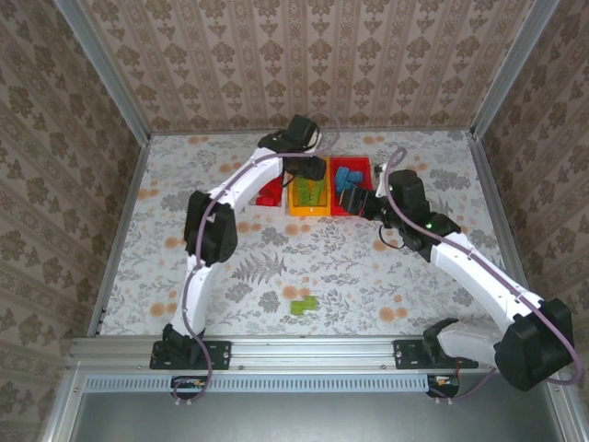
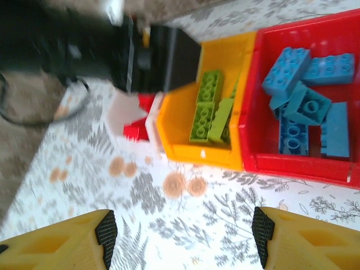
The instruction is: Sort the legos into containers by color
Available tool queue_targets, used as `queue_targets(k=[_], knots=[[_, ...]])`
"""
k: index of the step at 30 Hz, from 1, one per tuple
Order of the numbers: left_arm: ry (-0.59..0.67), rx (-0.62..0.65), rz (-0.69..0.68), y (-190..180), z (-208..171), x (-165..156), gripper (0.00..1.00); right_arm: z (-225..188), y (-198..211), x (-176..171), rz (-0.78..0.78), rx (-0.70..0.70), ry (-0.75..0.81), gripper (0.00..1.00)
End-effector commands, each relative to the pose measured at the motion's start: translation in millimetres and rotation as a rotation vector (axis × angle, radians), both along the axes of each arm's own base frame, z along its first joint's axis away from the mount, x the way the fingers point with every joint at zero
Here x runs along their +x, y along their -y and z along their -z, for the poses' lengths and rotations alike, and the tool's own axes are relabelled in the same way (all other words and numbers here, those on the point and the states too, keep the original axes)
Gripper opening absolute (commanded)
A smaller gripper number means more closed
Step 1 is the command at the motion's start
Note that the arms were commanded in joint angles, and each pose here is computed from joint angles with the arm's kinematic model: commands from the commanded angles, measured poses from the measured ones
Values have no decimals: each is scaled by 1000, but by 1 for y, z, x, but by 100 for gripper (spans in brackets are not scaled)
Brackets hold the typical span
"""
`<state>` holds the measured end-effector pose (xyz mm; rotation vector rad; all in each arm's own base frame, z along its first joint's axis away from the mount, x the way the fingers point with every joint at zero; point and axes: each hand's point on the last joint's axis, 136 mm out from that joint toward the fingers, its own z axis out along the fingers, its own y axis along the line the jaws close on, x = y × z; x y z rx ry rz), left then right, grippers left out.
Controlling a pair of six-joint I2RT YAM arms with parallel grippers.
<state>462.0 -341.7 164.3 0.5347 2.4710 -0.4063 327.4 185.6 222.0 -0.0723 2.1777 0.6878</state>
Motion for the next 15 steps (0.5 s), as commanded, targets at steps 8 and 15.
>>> queue_targets(k=[8,15], knots=[[56,-270,-97,-74,-79,-111,61,80,-62,-148,-734,-445,84,71],[-78,-335,28,-127,-61,-235,67,112,-92,-167,-948,-604,103,77]])
